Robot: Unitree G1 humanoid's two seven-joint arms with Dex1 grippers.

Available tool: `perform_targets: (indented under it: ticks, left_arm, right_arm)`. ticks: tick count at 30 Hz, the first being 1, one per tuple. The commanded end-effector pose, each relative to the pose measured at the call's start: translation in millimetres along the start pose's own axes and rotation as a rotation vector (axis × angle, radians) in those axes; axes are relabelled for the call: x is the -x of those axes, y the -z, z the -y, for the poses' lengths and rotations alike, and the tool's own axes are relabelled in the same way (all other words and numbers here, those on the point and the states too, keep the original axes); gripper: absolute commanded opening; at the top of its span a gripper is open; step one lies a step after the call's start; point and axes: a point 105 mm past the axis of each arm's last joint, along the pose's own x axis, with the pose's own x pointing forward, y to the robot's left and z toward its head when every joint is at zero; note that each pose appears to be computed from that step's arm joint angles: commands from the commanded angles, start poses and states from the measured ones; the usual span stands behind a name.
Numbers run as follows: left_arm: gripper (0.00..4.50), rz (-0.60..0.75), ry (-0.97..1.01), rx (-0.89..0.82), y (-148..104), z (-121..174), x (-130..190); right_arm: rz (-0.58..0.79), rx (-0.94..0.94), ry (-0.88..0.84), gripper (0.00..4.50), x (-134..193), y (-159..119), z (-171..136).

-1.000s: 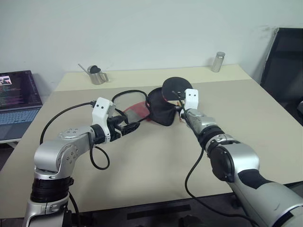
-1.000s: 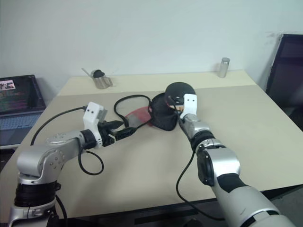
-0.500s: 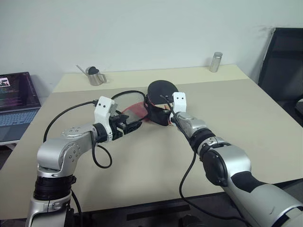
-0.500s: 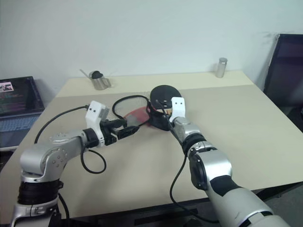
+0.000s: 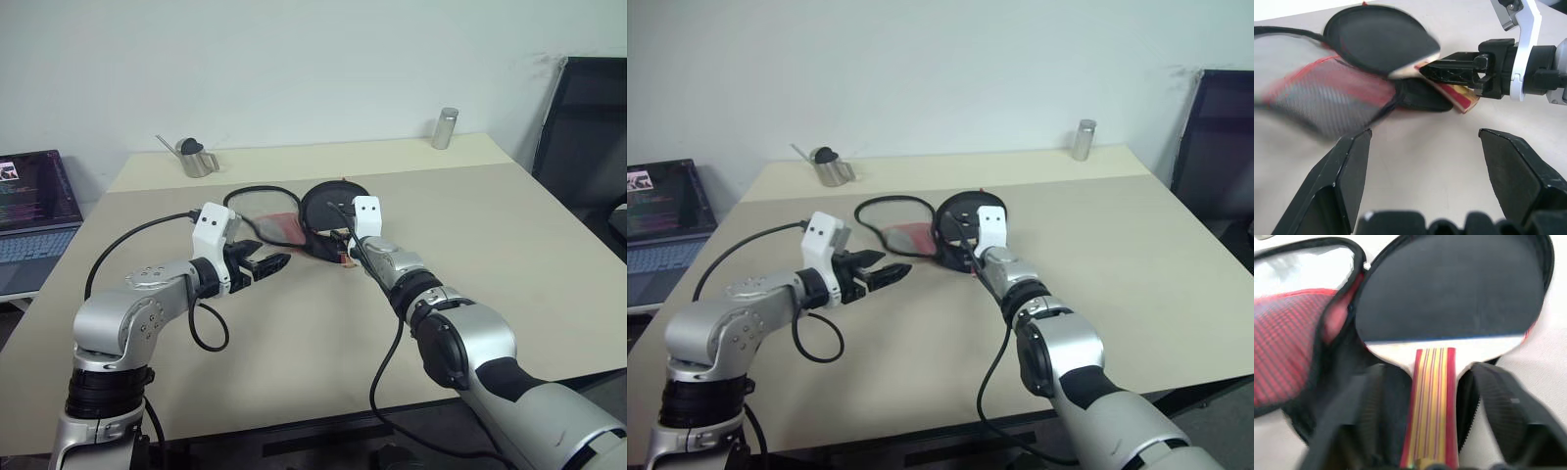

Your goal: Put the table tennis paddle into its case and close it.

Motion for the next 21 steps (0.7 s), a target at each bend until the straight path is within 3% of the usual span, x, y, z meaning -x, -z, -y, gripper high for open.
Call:
perform_targets:
  ticks: [1,6,11,16,21]
  left_arm:
    - [3.83,0.049,-0.006,-0.032,-14,1,6]
    - [3.83,0.048,0.008,-0.030,-13,3,2]
    - [3.83,0.038,0.015,-0.034,-12,2,1]
    - [3.83,-0.002,0.021,-0.038,-4,-1,1]
    - [3.83,-0.026,-0.106,0.014,5,-23,-16]
  right_arm:
    - [0.095,0.005,-0.028,4.48,2,-32,-7]
    - [0.135,-0.003,-0.061,4.48,6,-49,-4]
    - [0.152,-0.019,-0.043,4.48,11,-62,20]
    - [0.099,-0.029,-0.054,4.48,16,-51,44]
    - [0.048,0.016,-0.180,4.48,23,-34,39]
